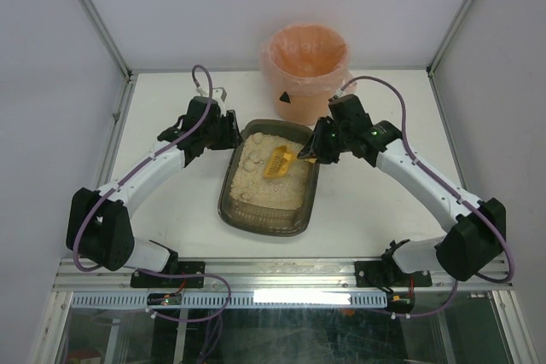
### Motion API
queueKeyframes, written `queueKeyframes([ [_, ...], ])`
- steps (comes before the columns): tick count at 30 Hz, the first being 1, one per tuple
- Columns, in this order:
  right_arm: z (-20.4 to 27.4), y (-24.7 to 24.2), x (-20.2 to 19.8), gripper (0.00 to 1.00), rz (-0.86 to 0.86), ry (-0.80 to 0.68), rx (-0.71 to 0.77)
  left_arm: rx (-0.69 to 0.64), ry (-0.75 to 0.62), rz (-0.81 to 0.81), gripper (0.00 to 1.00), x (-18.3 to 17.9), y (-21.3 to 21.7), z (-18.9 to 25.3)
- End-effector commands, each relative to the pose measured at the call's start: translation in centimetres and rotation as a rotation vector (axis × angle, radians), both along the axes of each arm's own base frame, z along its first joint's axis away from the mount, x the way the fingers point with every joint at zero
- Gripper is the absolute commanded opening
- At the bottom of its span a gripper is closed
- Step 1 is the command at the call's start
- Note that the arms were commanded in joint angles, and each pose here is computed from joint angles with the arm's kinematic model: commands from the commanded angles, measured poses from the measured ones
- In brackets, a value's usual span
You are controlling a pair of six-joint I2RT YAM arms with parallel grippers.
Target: Clean the litter box
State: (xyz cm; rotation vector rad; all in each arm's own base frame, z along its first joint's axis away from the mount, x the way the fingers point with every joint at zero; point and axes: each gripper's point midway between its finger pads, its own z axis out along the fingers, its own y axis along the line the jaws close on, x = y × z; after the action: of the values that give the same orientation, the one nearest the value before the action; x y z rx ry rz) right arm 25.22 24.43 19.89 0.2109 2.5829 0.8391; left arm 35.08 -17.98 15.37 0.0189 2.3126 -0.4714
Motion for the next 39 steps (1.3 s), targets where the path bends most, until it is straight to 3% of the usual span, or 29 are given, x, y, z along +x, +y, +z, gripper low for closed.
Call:
queueKeyframes([
  [1, 0.9, 2.4, 1.4, 0.0, -0.022, 0.028, 0.1, -0.003, -0.034, -0.038, 0.49, 0.4, -1.4, 0.9],
  [17, -3.6, 2.2, 2.8, 0.0, -0.049, 0.197, -0.104, 0.052, 0.031, -0.044, 0.48, 0.2, -1.9, -1.9],
  [23, -6.2, 3.4, 2.0, 0.0, -0.028, 0.2, -0.056, 0.061, 0.037, -0.051, 0.47, 0.1, -2.1, -2.3],
  [30, -9.0, 4.8, 2.8, 0.0, -0.043, 0.104, 0.048, 0.071, 0.043, -0.051, 0.47, 0.1, -2.1, -2.6],
  [39, -10.6, 7.6, 2.5, 0.0, 0.089, 0.036, 0.212, 0.076, 0.035, -0.055, 0.46, 0.0, -2.2, -2.4],
])
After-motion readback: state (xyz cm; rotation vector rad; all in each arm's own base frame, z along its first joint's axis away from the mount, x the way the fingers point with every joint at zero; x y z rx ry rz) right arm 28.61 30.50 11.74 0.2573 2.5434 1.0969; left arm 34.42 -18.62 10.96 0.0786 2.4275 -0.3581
